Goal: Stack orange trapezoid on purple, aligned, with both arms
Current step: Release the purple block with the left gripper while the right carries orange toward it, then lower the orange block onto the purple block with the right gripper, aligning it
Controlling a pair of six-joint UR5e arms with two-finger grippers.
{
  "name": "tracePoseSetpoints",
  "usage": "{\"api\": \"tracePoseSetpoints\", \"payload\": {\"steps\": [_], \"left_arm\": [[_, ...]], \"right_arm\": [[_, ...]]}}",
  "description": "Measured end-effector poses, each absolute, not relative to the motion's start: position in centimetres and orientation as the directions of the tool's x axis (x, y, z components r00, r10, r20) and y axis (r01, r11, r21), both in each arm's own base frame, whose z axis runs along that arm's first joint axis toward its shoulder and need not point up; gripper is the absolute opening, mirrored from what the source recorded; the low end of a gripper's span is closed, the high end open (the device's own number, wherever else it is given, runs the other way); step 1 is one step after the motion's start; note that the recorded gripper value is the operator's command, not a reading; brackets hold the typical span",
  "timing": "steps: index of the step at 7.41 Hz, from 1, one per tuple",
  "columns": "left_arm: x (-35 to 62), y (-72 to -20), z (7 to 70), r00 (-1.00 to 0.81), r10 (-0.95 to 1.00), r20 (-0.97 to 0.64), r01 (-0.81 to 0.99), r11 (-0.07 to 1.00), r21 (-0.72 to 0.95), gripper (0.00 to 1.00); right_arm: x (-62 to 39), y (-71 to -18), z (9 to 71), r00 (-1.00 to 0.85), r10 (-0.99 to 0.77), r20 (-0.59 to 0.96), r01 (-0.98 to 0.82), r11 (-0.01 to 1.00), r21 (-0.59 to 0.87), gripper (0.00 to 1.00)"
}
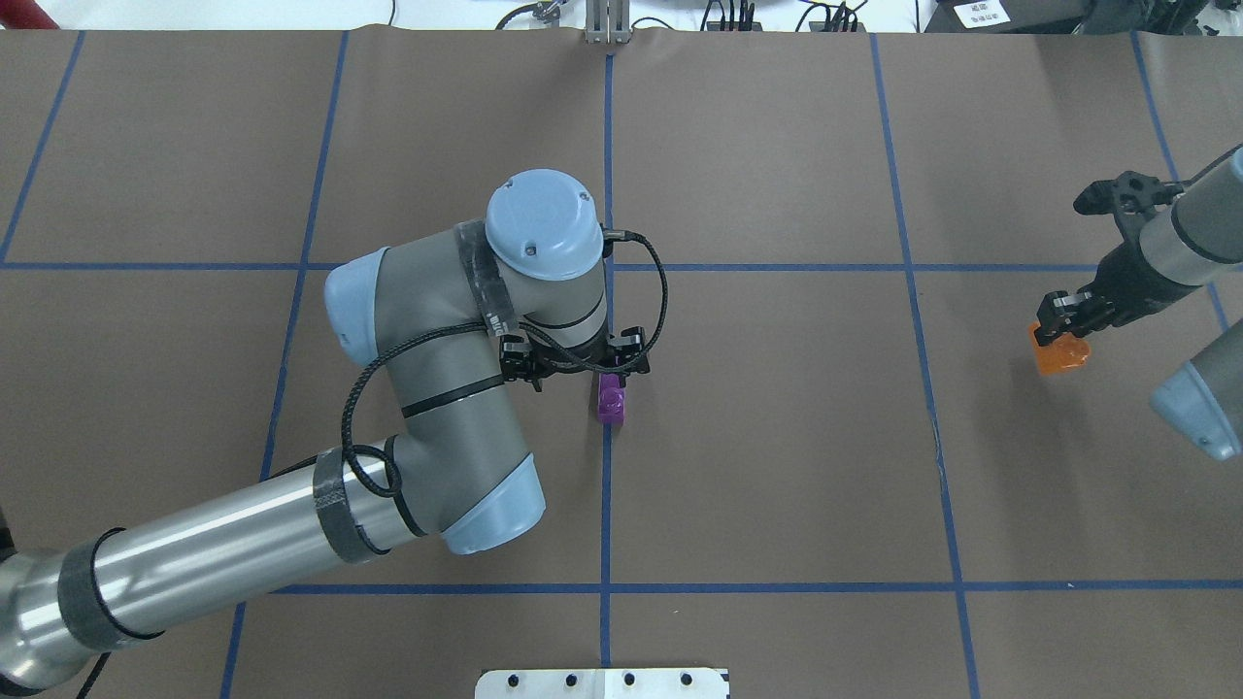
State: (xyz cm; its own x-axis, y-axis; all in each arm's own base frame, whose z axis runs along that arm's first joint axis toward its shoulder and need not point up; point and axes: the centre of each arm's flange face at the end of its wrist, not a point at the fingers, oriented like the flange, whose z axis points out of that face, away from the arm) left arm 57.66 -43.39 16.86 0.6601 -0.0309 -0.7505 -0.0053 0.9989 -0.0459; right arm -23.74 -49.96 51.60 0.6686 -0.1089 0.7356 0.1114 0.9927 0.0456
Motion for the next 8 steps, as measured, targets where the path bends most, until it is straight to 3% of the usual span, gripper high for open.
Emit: {"api": "tracePoseSetpoints", "payload": {"steps": [5, 8], "left_arm": [[47.2, -41.3, 26.7, 0.682, 0.085, -0.726, -0.066, 0.996, 0.055, 1.00], [43.1, -40.3, 31.0, 0.705, 0.128, -0.697, -0.099, 0.992, 0.081, 1.00]], "right_arm": [[-42.1, -50.6, 27.8, 0.612, -0.058, 0.789, 0.109, 0.994, -0.011, 0.00], [-52.0, -50.0, 18.2, 0.616, -0.007, 0.788, 0.087, 0.994, -0.059, 0.00]]}}
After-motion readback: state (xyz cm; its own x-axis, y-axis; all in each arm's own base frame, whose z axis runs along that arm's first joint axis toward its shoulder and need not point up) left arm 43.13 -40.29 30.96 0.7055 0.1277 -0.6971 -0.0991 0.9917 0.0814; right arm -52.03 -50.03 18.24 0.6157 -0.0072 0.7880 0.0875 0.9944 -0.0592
